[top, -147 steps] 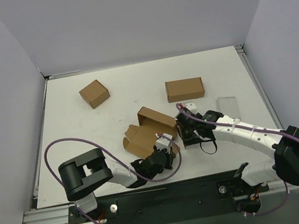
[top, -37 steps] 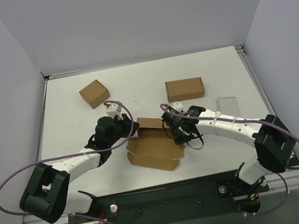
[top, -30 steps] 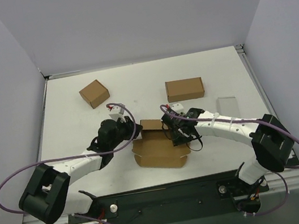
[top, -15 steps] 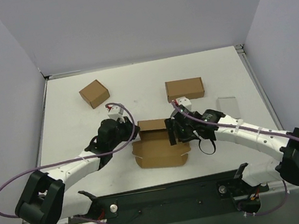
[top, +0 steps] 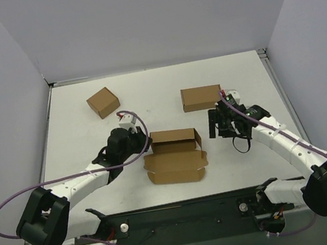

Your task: Fold the paper box

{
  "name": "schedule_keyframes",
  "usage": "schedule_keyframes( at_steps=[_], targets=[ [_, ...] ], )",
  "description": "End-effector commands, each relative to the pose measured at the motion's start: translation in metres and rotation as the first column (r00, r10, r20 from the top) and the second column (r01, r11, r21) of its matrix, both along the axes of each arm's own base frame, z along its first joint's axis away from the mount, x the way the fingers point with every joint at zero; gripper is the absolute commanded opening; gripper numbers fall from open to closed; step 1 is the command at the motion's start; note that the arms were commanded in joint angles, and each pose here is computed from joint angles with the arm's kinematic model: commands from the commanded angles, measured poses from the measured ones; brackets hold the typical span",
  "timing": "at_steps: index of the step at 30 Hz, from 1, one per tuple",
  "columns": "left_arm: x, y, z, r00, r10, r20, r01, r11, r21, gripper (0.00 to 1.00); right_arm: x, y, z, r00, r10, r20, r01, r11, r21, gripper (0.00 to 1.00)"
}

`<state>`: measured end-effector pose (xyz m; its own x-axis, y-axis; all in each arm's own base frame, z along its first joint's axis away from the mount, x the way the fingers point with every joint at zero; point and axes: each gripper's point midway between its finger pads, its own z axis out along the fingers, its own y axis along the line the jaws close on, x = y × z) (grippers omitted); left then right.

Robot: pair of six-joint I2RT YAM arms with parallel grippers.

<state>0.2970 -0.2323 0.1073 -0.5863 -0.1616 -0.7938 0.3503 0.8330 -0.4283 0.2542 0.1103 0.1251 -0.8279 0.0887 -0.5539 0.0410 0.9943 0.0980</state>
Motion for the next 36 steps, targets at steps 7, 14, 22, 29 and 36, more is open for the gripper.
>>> schedule_keyframes(
  at_steps=[7, 14, 22, 29, 36],
  targets=[
    [0.011, -0.006, 0.022, 0.999, -0.011, 0.051, 0.010, 1.000, 0.008, 0.26, -0.012, 0.004, -0.054, 0.980, 0.160, -0.120, -0.167, 0.984, -0.055, 0.67],
    [0.013, -0.008, 0.024, 0.999, -0.015, 0.052, 0.014, 1.000, 0.009, 0.26, 0.002, 0.039, -0.065, 0.948, 0.308, -0.083, -0.311, 0.950, -0.019, 0.66],
    [0.014, -0.009, 0.021, 0.999, -0.027, 0.045, 0.026, 0.999, 0.026, 0.25, 0.011, 0.059, -0.080, 0.922, 0.388, -0.015, -0.388, 0.921, -0.032, 0.68],
    [0.014, -0.007, 0.021, 0.998, -0.032, 0.050, 0.030, 0.999, 0.038, 0.25, 0.018, 0.065, -0.087, 0.913, 0.404, 0.045, -0.403, 0.915, -0.031, 0.68],
    [0.016, -0.008, 0.020, 0.998, -0.045, 0.047, 0.043, 0.998, 0.039, 0.25, 0.036, 0.075, -0.085, 0.890, 0.431, 0.150, -0.430, 0.902, -0.042, 0.68]
  ],
)
